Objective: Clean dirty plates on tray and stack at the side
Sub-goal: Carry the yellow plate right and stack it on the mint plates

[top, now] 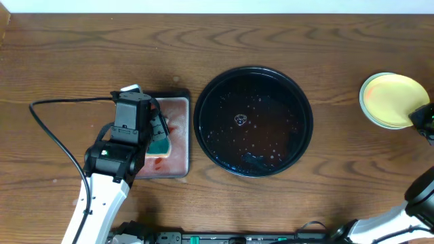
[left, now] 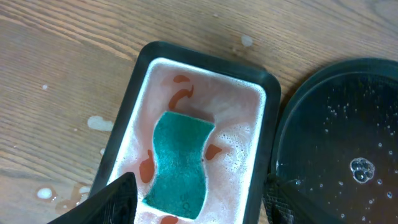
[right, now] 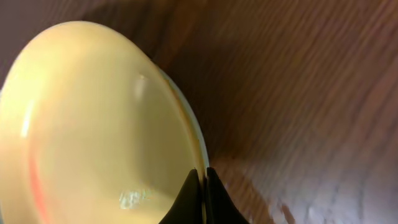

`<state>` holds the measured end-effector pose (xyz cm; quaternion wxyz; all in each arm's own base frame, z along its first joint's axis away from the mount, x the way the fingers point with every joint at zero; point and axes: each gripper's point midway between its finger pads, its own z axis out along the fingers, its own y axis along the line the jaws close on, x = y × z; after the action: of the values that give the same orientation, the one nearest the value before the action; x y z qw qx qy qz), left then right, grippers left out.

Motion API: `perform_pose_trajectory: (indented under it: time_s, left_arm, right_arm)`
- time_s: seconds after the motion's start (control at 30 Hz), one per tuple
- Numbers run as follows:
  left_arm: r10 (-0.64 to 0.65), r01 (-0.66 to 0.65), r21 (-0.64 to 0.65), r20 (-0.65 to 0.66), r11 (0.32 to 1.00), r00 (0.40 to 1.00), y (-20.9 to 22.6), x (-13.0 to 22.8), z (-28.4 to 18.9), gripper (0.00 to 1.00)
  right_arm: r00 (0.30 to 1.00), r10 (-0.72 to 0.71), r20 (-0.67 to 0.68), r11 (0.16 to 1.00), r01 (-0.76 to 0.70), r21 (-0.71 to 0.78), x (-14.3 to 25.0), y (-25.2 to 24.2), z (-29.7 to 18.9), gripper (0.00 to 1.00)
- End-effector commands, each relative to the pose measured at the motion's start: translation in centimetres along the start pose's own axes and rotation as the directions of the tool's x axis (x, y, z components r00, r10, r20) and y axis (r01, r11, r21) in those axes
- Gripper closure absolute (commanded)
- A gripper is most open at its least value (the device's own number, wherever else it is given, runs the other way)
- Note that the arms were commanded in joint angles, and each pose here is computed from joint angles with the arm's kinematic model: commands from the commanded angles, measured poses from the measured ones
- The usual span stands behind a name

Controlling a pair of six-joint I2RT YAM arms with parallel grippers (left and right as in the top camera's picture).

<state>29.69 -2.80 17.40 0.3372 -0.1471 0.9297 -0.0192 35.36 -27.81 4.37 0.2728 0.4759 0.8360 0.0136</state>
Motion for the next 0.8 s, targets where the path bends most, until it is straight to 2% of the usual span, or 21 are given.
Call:
perform_pose_trajectory:
  time_s: [0.0,0.03,0.13,0.2,0.33,0.4,0.43,0.53,0.6,0.67,0.77]
  left_arm:
    - [0.015,-0.015,-0.002,0.005,1.000,1.000,0.2,0.1,-0.2,0.35]
    - [0.015,-0.015,-0.002,0.005,1.000,1.000,0.2,0.1,-0.2,0.35]
    - [0.015,-0.015,-0.002,0.005,1.000,1.000,0.2,0.1,-0.2,0.35]
    - [0.015,-0.015,-0.002,0.004,1.000,1.000,0.2,0.1,-0.2,0.35]
    - [0.015,-0.015,-0.002,0.004,1.000,1.000,0.2,0.1,-0.2,0.35]
    - [0.015,-0.015,-0.002,0.004,1.000,1.000,0.2,0.1,-0.2,0.35]
    - [0.027,-0.027,-0.002,0.004,1.000,1.000,0.2,0.1,-0.2,0.35]
    - [0.046,-0.046,-0.002,0.004,0.999,0.999,0.2,0.1,-0.2,0.35]
    - [0.049,-0.049,-0.002,0.004,0.999,0.999,0.2,0.1,-0.2,0.35]
    - [0.049,-0.049,-0.002,0.004,0.999,0.999,0.2,0.1,-0.2,0.35]
    - [0.048,-0.048,-0.002,0.004,0.999,0.999,0.2,0.1,-0.2,0.35]
  right_arm:
    - [1.000,0.028,0.003,0.999,-0.028,-0.020,0.0,0.1,1.0,0.78]
    - [1.000,0.025,0.010,0.999,-0.025,-0.024,-0.2,0.2,1.0,0.58]
    - [1.000,0.022,0.007,0.997,-0.021,-0.071,-0.3,1.2,0.5,0.39]
    - [1.000,0.017,0.014,0.992,-0.015,-0.125,-0.7,2.3,-0.5,0.39]
    - [0.995,-0.009,0.098,0.962,0.036,-0.272,-2.7,6.0,-6.6,0.41]
    - [0.985,-0.048,0.165,0.950,0.096,-0.299,-3.3,7.4,-11.0,0.41]
    - [0.969,-0.107,0.222,0.934,0.174,-0.312,-3.1,8.6,-14.6,0.42]
    - [0.942,-0.156,0.296,0.907,0.255,-0.334,-2.3,10.4,-19.4,0.43]
    - [0.919,-0.201,0.338,0.879,0.322,-0.352,-0.7,11.8,-23.1,0.43]
    - [0.886,-0.278,0.371,0.823,0.419,-0.383,2.6,13.7,-27.1,0.45]
    - [0.849,-0.362,0.386,0.754,0.510,-0.414,6.3,15.1,-30.0,0.46]
